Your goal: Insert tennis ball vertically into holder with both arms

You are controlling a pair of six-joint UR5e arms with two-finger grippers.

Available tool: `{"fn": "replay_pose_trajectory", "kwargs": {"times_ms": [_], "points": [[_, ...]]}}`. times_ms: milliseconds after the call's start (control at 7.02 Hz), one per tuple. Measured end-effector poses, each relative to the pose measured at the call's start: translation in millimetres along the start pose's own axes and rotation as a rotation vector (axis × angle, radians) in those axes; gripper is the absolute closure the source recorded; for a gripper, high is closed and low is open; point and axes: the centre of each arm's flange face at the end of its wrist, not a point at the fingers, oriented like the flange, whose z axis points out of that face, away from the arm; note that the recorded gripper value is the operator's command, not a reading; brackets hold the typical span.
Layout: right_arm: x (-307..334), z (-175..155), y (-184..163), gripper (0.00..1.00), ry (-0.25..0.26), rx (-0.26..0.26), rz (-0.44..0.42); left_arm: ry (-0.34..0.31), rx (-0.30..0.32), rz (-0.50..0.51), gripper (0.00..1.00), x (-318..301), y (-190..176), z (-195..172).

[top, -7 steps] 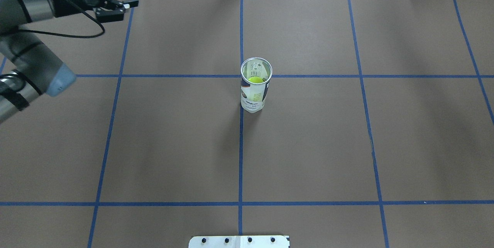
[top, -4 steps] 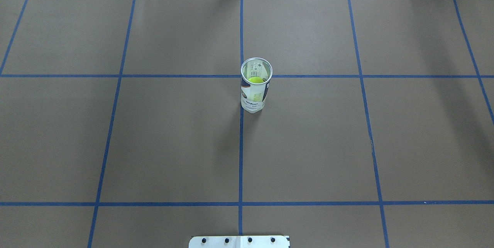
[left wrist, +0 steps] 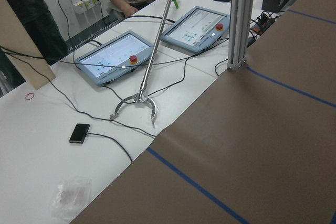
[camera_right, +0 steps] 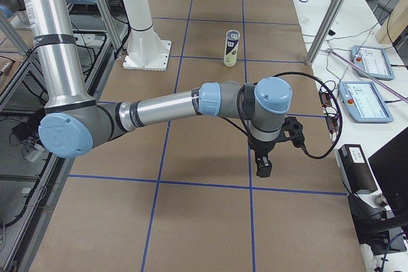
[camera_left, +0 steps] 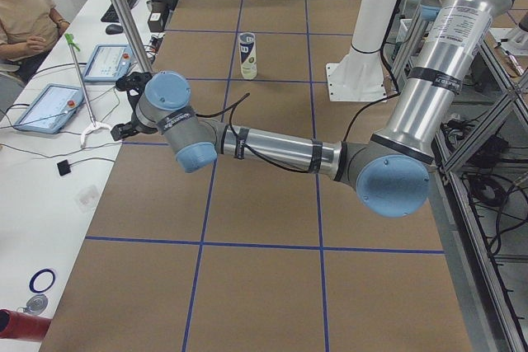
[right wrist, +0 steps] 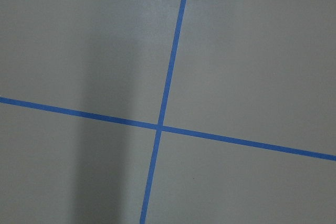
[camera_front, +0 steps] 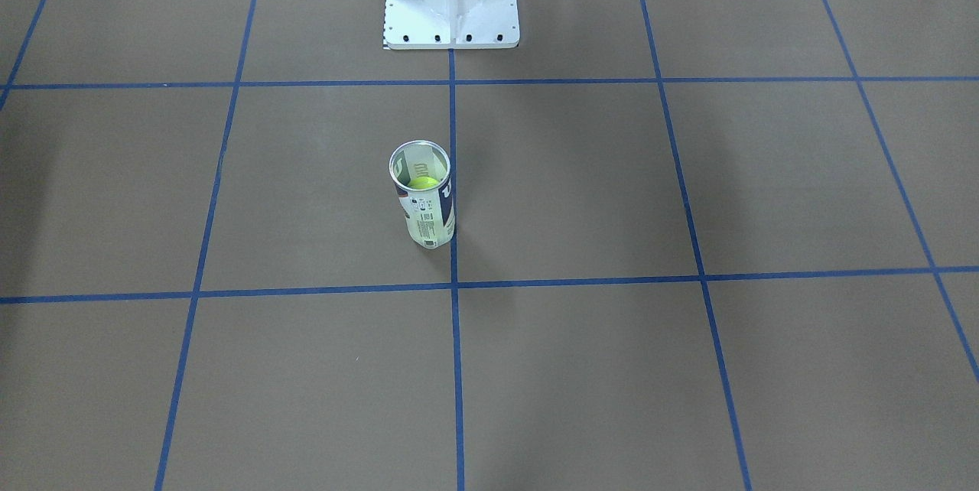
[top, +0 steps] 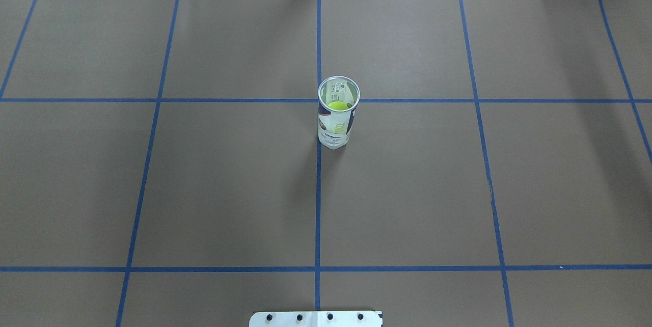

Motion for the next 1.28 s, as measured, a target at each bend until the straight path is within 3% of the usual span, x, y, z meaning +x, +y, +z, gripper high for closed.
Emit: {"fn": "replay_pose_trajectory", "kwargs": {"times_ms": [142,427,854,997,1282], "points": [[1.1,1.8,2.5,0.01,-0.001,-0.003,0.003,-0.056,-0.07,0.045,0.01,-11.7,12.6,2.1],[3.0,4.8,6.7,0.01,-0.002,-0.007,0.009,-0.087,-0.236,0.05,0.01,-19.5,20.1,3.4],[5.0,9.0,11.7,0.01,-0.003,-0.015,0.016,-0.065,-0.539,-0.147,0.01,15.3,-5.5,-38.5],[5.8,10.3,12.9,0.01,-0.004,-0.017,0.017,-0.053,-0.606,-0.223,0.01,29.0,-3.5,-55.7],[8.4,15.2,19.0,0.01,-0.007,-0.025,0.024,-0.029,-0.701,-0.331,0.01,48.0,54.5,-68.4]]}}
